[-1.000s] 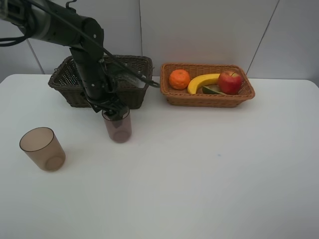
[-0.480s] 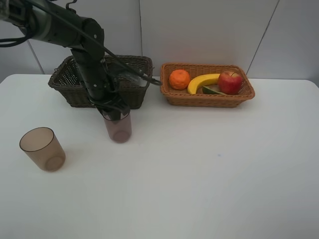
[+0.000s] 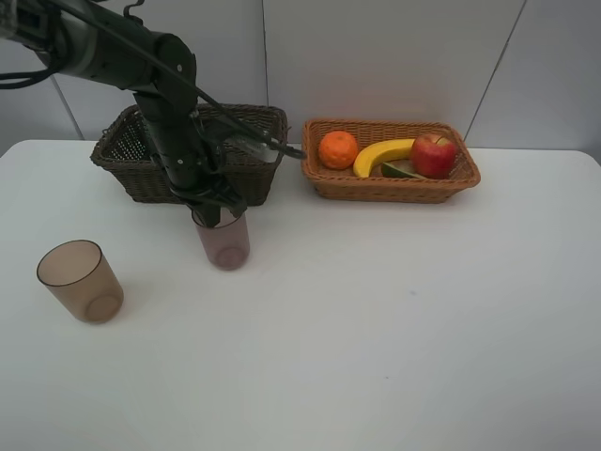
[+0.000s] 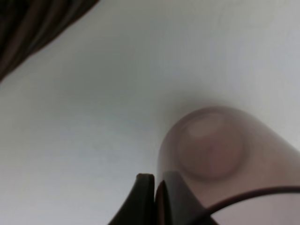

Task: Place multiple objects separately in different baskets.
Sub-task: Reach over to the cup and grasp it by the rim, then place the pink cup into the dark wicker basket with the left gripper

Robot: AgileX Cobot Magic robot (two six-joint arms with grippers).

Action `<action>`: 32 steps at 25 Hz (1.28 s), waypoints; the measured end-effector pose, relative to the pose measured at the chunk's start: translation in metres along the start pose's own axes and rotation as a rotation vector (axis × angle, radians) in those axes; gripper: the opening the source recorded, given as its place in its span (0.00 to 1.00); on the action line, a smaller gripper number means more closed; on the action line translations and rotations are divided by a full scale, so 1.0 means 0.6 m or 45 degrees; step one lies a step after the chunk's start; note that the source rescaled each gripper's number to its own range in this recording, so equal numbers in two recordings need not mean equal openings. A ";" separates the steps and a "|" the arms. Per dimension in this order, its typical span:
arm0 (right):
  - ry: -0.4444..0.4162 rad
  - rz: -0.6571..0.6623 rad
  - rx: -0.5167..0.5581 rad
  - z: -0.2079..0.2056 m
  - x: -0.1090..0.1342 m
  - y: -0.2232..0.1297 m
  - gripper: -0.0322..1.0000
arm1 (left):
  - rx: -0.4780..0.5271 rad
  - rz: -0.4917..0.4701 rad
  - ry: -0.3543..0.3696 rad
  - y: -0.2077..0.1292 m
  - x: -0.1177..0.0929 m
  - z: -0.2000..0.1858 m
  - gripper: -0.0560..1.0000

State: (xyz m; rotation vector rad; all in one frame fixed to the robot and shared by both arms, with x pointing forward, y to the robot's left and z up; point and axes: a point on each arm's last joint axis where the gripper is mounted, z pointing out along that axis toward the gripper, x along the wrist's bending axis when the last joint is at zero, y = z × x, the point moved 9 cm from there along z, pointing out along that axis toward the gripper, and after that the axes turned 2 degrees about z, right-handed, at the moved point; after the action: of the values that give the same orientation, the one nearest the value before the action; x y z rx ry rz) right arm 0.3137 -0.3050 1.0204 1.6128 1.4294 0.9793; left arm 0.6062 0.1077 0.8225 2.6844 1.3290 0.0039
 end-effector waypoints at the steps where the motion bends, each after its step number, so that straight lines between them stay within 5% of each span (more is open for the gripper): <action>1: 0.000 0.000 0.000 0.000 0.000 0.000 1.00 | 0.000 -0.002 0.000 0.000 0.000 0.000 0.07; 24: 0.000 0.000 0.000 0.000 0.000 0.000 1.00 | 0.117 -0.061 -0.082 -0.027 -0.020 -0.002 0.07; 32: 0.000 0.000 0.000 0.000 0.000 0.000 1.00 | 0.178 -0.078 -0.113 -0.012 -0.026 -0.049 0.07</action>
State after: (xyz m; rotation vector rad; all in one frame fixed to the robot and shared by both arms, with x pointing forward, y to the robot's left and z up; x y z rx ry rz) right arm 0.3137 -0.3050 1.0204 1.6128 1.4294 0.9793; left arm 0.5888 0.1035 0.8519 2.7192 1.4329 -0.2205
